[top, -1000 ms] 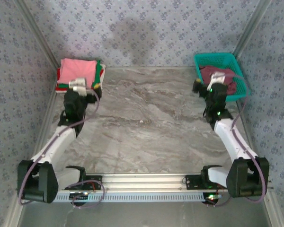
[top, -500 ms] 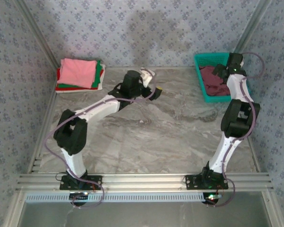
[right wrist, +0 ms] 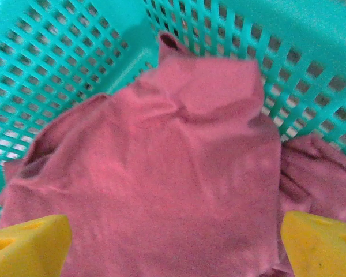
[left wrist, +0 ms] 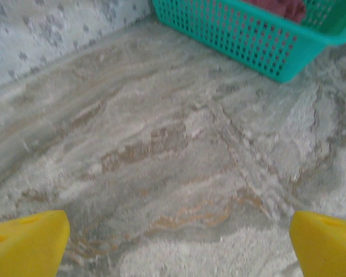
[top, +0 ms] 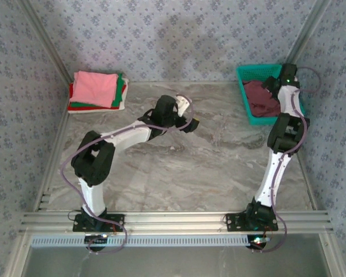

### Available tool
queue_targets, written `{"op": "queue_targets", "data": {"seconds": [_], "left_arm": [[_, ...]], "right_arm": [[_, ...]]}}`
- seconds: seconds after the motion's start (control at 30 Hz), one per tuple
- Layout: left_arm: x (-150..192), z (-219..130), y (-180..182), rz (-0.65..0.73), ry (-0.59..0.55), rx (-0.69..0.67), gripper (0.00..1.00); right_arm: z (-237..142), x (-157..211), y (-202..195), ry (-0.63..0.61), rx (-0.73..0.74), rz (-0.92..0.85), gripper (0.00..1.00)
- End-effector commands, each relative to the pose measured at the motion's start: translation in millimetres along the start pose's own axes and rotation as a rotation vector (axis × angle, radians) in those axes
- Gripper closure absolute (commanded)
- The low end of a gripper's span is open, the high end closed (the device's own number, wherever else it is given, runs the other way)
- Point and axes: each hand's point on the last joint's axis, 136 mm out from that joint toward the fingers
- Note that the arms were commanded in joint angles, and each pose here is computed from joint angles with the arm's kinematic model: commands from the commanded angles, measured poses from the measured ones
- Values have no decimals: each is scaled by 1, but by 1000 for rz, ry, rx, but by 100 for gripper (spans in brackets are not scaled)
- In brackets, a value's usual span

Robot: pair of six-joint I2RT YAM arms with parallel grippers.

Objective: Fold and stack the t-shirts

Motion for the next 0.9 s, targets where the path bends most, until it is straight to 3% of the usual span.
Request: {"op": "queue_targets", "data": {"seconds": [0.0, 0.13, 0.3, 0.63, 0.8, 0.87], "left_arm": [[-13, -17, 0, -1, -45, -19, 2], [-9, -22, -1, 0, -47, -25, 2], [-5, -23, 0, -4, -51, -27, 2], [1, -18, -5, -32, -55, 7, 2], [3, -18, -7, -39, -47, 17, 2], [4, -19, -7, -37, -45, 16, 2]], "right_arm": [[1, -3, 8, -13, 14, 39, 4], [9, 9, 8, 34, 33, 62, 4], [19, 14, 14, 8, 37, 73, 3], [45, 55, 12, 125, 47, 177, 4], [66, 55, 25, 127, -64, 246, 30], [76, 56, 31, 129, -116, 279, 48]]}}
Point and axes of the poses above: each hand's point on the last joint's axis, 136 mm out from that joint toward the fingers, its own z axis out along the fingers, its own y axis along the line the jaws close on, x = y × z, and after that the axes turned 2 degrees about z, right-handed
